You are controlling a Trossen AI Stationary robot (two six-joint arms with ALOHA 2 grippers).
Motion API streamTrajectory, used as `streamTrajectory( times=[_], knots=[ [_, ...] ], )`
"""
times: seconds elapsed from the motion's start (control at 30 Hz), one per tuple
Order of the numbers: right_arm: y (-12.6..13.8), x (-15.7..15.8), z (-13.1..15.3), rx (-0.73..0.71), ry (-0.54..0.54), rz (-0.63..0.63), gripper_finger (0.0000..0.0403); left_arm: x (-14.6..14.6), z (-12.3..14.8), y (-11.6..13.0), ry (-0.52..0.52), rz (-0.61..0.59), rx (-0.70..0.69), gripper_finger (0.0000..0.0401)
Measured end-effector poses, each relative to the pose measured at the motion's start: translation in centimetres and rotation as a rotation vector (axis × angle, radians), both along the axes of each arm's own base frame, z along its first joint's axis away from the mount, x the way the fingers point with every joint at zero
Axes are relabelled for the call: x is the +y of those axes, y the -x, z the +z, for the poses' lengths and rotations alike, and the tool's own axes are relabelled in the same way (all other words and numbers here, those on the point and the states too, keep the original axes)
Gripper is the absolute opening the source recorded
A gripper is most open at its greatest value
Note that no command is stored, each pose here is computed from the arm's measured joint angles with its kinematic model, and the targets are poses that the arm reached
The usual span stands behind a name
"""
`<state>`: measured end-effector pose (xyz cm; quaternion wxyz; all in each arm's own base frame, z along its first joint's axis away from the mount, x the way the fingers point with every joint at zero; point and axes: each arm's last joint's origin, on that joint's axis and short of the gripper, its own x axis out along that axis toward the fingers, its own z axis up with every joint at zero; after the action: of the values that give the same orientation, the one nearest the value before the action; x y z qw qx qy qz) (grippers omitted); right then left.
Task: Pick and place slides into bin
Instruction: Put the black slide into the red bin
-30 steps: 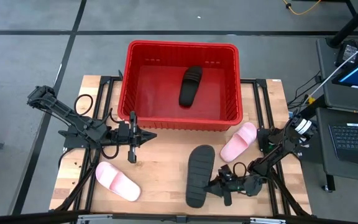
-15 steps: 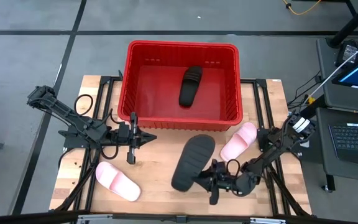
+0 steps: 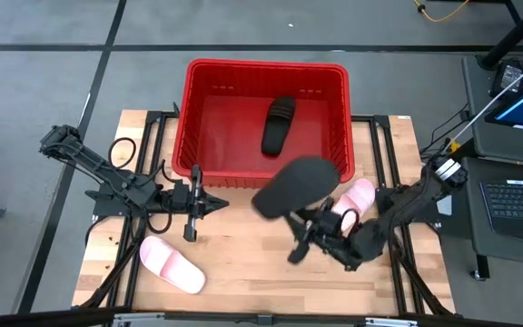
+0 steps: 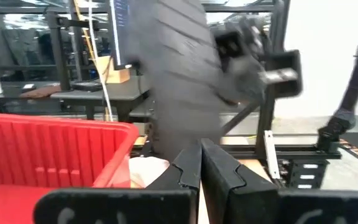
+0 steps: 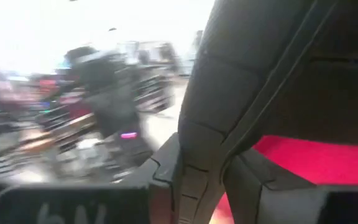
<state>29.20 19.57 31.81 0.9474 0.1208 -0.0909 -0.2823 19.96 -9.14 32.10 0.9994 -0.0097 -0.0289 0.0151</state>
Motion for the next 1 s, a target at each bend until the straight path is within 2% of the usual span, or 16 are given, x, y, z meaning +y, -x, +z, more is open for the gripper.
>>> streamTrajectory(
  times=[0.23, 0.43, 0.63, 1.0],
  knots=[
    [0.3, -2.8, 6.3, 0.154, 0.029, -0.345, 0.0088, 0.0, 0.0, 0.0, -0.014, -0.006, 0.0, 0.0001],
    [-0.3, -4.7, 10.2, 0.241, 0.085, -0.434, 0.0088, 0.0, 0.0, 0.0, -0.065, -0.004, 0.002, 0.0003],
    [-1.1, -7.3, 11.7, 0.324, 0.146, -0.516, 0.0088, 0.0, 0.0, 0.0, -0.105, -0.002, 0.003, 0.0003],
    [-2.5, -11.6, 11.7, 0.5, 0.252, -0.654, 0.0088, 0.0, 0.0, 0.0, -0.116, -0.001, 0.004, 0.0002]
  ],
)
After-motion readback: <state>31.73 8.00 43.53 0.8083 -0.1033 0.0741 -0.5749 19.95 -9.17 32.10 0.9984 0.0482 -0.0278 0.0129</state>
